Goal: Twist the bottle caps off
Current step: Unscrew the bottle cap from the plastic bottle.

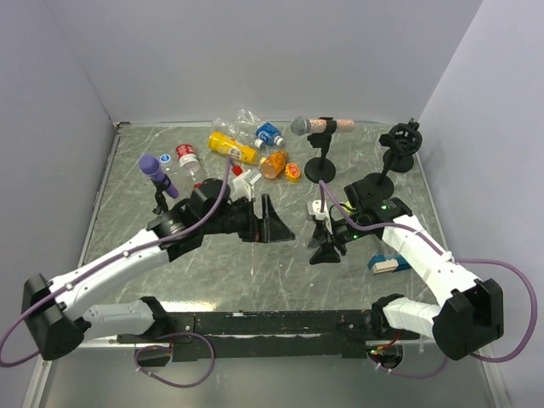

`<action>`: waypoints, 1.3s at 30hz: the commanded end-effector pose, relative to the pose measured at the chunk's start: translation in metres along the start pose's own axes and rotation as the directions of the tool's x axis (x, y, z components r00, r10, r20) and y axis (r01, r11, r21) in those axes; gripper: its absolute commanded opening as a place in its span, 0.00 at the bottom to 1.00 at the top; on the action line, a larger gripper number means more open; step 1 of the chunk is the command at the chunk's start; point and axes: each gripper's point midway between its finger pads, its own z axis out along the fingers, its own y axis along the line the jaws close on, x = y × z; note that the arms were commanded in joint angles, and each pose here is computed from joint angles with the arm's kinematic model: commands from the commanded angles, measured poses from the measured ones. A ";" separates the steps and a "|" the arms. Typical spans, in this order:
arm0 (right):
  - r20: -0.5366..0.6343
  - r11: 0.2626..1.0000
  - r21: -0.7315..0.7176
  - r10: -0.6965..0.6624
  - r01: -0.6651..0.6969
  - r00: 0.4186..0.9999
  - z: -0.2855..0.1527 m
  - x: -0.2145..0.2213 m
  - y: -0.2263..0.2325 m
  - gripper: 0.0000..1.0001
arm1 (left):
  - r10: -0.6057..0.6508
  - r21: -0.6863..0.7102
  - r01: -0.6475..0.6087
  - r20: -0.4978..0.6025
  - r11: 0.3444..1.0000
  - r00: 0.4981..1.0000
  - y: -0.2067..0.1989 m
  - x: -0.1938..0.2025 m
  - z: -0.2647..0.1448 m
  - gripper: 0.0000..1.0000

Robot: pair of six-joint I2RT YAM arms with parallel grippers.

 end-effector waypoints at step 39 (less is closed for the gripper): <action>0.062 0.998 0.038 -0.061 0.059 0.996 -0.007 0.005 0.002 0.17 | 0.898 0.264 -0.946 0.345 0.185 0.272 -0.026 0.003 0.002 0.91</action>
